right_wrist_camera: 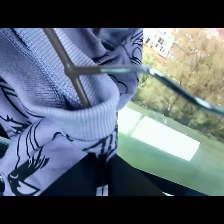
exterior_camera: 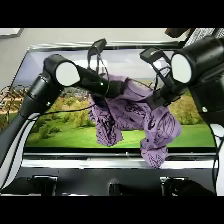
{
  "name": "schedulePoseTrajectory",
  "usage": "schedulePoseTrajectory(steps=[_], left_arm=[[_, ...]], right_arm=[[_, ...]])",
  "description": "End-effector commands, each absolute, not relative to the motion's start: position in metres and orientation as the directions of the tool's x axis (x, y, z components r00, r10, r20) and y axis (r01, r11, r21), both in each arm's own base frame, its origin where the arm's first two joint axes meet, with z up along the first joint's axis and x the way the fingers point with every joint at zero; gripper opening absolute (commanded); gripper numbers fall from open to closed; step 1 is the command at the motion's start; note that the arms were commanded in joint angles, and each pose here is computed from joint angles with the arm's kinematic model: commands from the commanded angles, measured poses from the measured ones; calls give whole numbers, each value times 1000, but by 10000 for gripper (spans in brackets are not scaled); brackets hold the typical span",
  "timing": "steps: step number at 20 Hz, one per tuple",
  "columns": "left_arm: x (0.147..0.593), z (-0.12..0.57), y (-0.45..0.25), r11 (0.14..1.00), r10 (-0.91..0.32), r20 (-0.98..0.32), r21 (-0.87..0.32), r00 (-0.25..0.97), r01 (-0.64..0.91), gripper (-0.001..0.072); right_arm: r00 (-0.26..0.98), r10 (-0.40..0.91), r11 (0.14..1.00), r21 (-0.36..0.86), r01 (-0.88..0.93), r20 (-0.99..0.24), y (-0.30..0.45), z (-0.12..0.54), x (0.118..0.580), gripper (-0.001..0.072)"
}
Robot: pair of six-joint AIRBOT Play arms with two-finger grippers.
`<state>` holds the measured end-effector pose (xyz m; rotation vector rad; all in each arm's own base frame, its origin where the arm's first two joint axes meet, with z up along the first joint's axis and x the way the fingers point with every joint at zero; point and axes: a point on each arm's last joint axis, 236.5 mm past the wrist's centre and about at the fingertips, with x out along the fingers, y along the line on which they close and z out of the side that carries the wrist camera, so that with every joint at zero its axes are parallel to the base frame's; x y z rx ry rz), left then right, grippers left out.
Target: Fold the clothes and pants, and hang the long-sleeved shirts on hangers.
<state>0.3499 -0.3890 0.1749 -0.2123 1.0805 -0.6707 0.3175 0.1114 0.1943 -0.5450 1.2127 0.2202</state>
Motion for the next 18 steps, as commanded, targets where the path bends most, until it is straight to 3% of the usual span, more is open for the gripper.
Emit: schedulePoseTrajectory(steps=[1,3,4,5,6,7,13,15,18], left_arm=[[353,184,-408,754,-641,-692,-488,331,440,39],[364,189,-400,759,-641,-678,-492,360,426,153],[372,192,-392,767,-635,-676,-492,375,412,169],[380,196,-382,772,-629,-670,-484,394,412,243],[389,202,-369,779,-622,-661,-470,419,416,534],[399,210,-355,787,-614,-651,-468,446,402,720],[456,260,-221,872,-487,-587,-281,647,401,720],[464,249,-185,871,-458,-623,-171,634,460,720],[462,224,-172,795,-493,-660,-77,567,602,720]], right_arm=[[385,-104,844,-287,-454,-917,112,202,319,39],[401,-95,831,-295,-473,-911,114,204,323,39],[407,-91,825,-298,-480,-909,115,204,325,39],[413,-85,817,-300,-492,-907,117,205,326,39],[420,-78,809,-304,-504,-904,118,205,328,39],[427,-66,799,-304,-519,-902,121,206,329,39],[447,49,729,-274,-627,-893,149,207,335,39],[448,79,700,-271,-661,-890,157,206,338,39],[429,106,671,-254,-697,-897,168,199,340,39]])
